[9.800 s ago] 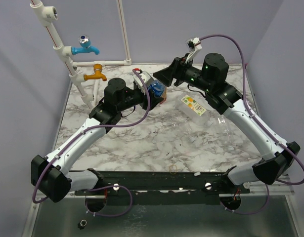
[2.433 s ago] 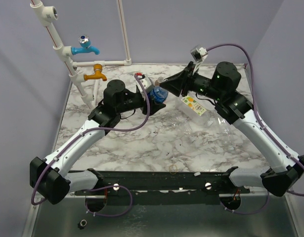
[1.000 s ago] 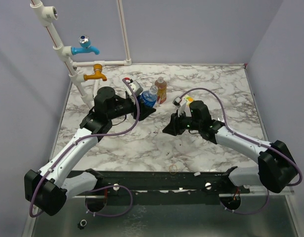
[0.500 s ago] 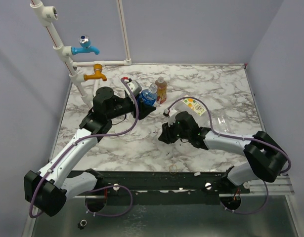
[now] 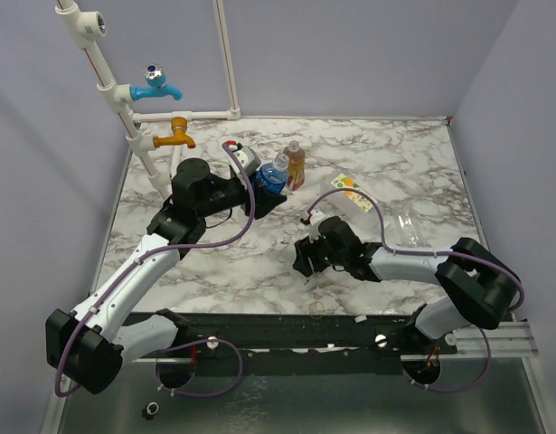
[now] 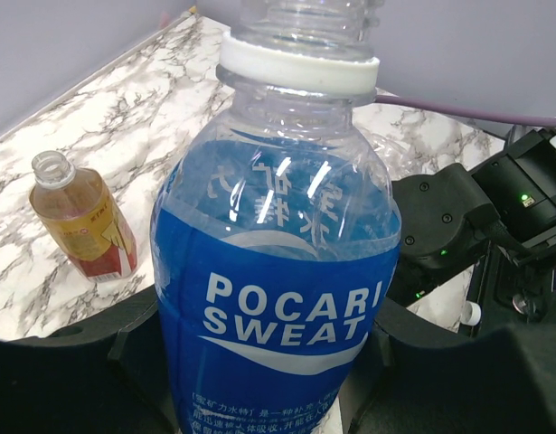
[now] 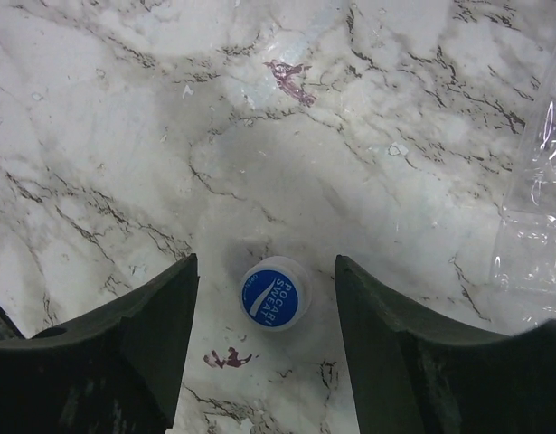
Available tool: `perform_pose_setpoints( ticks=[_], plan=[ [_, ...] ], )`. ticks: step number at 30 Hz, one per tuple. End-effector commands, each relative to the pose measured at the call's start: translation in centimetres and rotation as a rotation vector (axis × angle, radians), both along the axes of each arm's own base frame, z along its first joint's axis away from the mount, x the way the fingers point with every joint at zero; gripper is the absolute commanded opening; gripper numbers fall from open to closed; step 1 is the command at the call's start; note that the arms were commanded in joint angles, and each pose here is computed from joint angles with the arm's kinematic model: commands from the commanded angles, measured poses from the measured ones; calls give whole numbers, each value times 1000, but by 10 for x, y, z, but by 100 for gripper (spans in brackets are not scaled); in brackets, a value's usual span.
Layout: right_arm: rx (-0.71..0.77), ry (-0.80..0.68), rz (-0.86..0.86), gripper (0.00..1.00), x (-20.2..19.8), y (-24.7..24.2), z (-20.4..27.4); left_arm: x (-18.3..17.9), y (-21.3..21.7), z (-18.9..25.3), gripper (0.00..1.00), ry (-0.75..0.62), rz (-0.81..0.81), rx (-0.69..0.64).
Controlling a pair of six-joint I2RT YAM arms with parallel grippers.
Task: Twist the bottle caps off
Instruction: Place the bottle cap at the center of the board, then place the plastic bottle at the center of the board.
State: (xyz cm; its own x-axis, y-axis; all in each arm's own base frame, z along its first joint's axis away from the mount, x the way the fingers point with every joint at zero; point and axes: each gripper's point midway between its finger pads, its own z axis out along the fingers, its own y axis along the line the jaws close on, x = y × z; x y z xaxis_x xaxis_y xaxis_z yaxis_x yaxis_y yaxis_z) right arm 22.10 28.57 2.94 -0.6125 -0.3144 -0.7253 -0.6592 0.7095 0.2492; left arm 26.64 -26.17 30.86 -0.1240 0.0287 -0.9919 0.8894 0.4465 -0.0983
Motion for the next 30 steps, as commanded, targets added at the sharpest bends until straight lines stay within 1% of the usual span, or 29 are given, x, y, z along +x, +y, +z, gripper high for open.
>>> perform_pose_setpoints(
  ticks=[1, 3, 5, 9, 12, 17, 19, 23, 26, 30],
  plan=[
    [22, -42, -29, 69, 10, 6, 20, -1, -4, 11, 0, -27, -31, -24],
    [36, -69, -41, 72, 15, 8, 39, -1, -4, 13, 0, -29, -31, -25],
    [65, -120, -51, 74, 22, 9, 70, -1, -4, 14, 0, -29, -32, -27],
    [200, -294, -35, 80, 30, 13, 172, -4, -4, 12, 0, -18, -39, -30],
    [285, -396, 9, 85, 25, 14, 242, -7, -3, 8, 0, -9, -43, -30],
    [416, -507, 111, 89, 9, 21, 325, -14, -3, 6, 0, -18, -70, -27],
    [465, -531, 157, 90, 3, 28, 347, -19, -5, 5, 0, -22, -99, -26],
    [516, -558, 205, 91, 2, 39, 370, -29, -7, 5, 0, -29, -156, -27],
    [526, -561, 223, 90, 5, 47, 375, -35, -8, 7, 0, -40, -182, -28],
    [523, -549, 217, 86, 11, 54, 370, -40, -8, 7, 0, -40, -208, -31]
  ],
)
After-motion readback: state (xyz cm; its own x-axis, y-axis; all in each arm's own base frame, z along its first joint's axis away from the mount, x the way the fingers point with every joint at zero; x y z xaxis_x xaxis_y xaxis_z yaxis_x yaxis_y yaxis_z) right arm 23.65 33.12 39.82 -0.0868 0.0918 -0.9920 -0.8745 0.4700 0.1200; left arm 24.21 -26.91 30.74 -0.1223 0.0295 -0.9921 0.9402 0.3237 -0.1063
